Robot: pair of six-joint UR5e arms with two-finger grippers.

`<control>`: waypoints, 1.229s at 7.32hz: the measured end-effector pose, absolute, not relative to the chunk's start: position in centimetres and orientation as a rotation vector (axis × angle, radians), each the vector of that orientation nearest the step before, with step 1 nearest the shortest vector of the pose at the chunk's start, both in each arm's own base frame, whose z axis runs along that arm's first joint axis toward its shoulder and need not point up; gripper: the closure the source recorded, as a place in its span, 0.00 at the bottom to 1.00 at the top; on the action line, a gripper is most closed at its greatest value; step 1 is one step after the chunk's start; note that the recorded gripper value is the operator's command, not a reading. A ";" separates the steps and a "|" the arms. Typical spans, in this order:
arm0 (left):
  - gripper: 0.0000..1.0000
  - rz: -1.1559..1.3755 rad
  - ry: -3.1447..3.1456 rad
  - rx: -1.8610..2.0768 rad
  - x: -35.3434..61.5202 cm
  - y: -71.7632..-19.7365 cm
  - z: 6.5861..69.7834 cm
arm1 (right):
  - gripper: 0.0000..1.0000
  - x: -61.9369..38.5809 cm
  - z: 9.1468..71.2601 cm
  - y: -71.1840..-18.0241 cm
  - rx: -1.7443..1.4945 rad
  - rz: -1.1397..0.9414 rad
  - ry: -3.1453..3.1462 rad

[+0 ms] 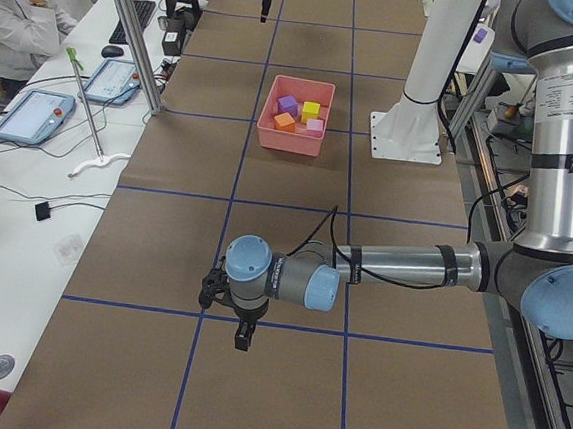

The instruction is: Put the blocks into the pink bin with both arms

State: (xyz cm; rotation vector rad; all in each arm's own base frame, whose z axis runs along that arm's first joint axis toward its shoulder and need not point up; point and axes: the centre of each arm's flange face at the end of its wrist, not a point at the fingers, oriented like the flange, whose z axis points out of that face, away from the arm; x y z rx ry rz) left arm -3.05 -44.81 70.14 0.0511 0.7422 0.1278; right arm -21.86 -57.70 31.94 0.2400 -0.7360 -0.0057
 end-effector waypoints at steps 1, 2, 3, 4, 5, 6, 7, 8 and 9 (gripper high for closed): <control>0.00 0.138 0.739 0.018 -3.7 -44.5 70.6 | 0.00 -19.3 34.9 -58.4 0.232 -0.056 -0.716; 0.00 0.139 0.736 -0.010 -3.9 -44.6 70.5 | 0.00 -16.8 37.8 -58.6 0.228 -0.101 -0.692; 0.00 0.140 0.732 -0.019 -4.0 -45.1 70.1 | 0.00 -13.9 40.9 -58.5 0.225 -0.143 -0.666; 0.00 0.144 0.729 -0.012 -4.0 -45.9 69.3 | 0.00 -11.1 43.9 -57.8 0.215 -0.168 -0.643; 0.00 0.150 0.728 0.007 -4.0 -46.7 68.3 | 0.00 -8.1 47.1 -56.7 0.196 -0.173 -0.623; 0.00 0.158 0.729 0.033 -4.1 -47.3 67.0 | 0.00 -5.0 50.3 -55.3 0.174 -0.170 -0.610; 0.00 0.167 0.732 0.062 -4.1 -47.4 65.5 | 0.00 -2.1 53.0 -53.5 0.155 -0.175 -0.614; 0.00 0.172 0.734 0.081 -4.2 -47.4 64.5 | 0.00 0.4 55.3 -51.7 0.139 -0.183 -0.628; 0.00 0.171 0.735 0.093 -4.5 -47.2 64.0 | 0.00 2.3 57.4 -50.0 0.124 -0.185 -0.637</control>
